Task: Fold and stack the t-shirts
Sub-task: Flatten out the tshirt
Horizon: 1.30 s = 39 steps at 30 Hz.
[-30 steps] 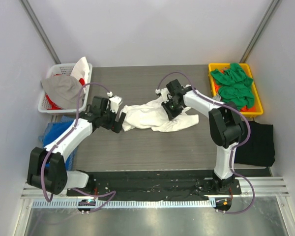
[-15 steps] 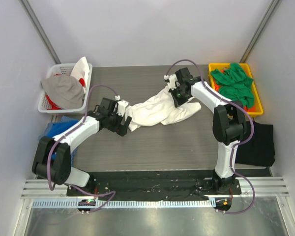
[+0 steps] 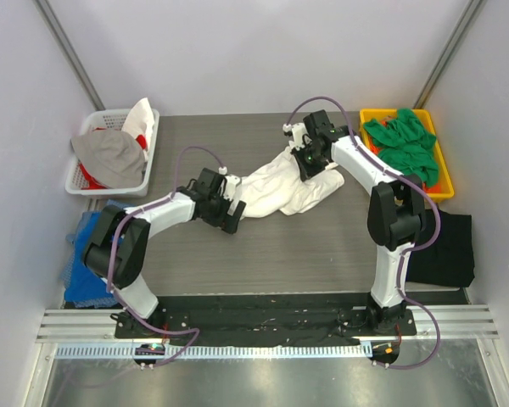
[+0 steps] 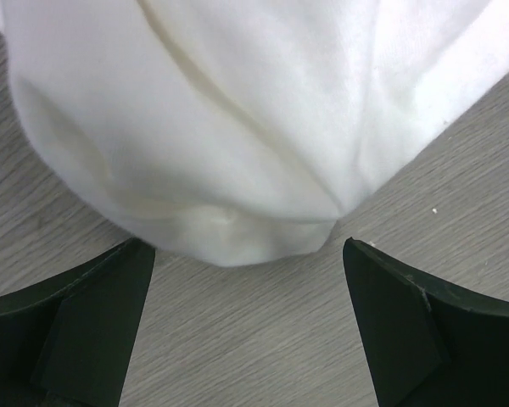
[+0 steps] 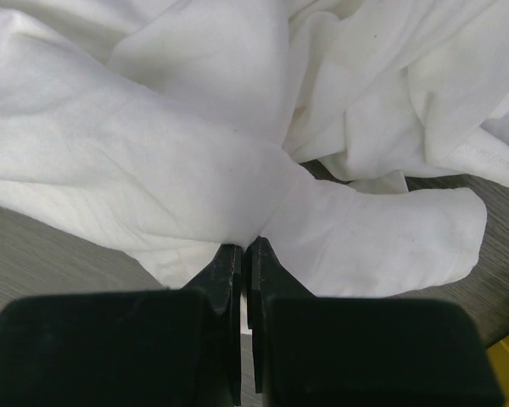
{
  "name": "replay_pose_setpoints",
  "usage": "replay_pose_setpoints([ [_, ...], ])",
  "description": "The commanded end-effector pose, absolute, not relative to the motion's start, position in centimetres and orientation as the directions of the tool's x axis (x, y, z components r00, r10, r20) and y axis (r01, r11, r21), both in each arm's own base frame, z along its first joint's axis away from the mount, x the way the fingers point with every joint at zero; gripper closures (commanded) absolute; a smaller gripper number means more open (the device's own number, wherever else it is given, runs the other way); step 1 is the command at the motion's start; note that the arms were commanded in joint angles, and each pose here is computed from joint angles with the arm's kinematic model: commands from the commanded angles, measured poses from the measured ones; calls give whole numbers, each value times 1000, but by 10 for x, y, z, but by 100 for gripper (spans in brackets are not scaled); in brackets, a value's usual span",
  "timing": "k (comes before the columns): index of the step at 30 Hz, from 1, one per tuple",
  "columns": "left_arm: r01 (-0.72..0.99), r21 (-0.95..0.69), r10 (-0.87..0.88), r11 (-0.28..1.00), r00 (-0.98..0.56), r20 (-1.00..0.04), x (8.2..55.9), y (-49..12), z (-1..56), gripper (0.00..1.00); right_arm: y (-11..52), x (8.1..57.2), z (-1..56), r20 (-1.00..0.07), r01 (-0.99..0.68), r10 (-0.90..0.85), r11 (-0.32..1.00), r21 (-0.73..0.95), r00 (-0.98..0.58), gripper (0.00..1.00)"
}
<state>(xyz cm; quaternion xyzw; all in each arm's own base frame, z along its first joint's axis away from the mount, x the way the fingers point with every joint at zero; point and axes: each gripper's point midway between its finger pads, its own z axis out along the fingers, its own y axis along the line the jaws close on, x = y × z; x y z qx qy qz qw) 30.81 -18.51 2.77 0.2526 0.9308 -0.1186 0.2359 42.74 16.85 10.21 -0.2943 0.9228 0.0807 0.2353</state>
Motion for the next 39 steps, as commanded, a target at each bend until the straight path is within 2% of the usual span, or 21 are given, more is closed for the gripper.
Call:
replay_pose_setpoints([
  [1,535,-121,377,836,-720,-582,330,-211,44,0,175,431,136,-552,-591,-490,806,7,-674,99],
  [7,533,-127,368,837,-719,-589,340,-220,43,4,176,428,133,-548,-597,-492,802,18,-676,99],
  [8,532,-126,370,838,-721,-586,340,-220,42,11,176,427,131,-544,-597,-492,802,22,-680,99],
  [10,527,-118,373,841,-725,-579,343,-220,37,15,176,425,130,-541,-598,-492,801,26,-682,99],
  [12,526,-117,375,843,-729,-572,345,-220,36,25,175,424,131,-542,-600,-494,800,22,-680,99],
  [15,529,-116,382,841,-731,-565,346,-221,35,45,172,423,133,-542,-597,-496,802,12,-678,99],
  [16,524,-102,386,846,-733,-560,347,-218,33,55,173,423,136,-548,-597,-496,802,9,-674,99],
  [18,520,-82,391,850,-728,-563,350,-216,37,64,171,423,138,-551,-597,-498,802,1,-670,99],
  [19,524,-70,402,849,-726,-558,350,-214,37,74,171,423,140,-552,-598,-500,802,-4,-667,99],
  [21,516,-40,408,855,-719,-562,353,-209,44,86,168,423,141,-551,-595,-504,804,-18,-665,99],
  [22,515,-26,412,857,-714,-566,354,-207,48,96,166,422,140,-545,-594,-509,804,-23,-667,99],
  [23,518,-1,421,855,-695,-583,356,-204,57,100,163,421,142,-545,-593,-514,805,-38,-662,99],
  [34,537,174,512,825,-582,-632,342,-167,147,100,146,412,160,-564,-565,-522,817,-114,-640,99],
  [39,497,281,538,821,-511,-670,352,-152,188,99,143,413,169,-577,-556,-521,820,-135,-629,99],
])
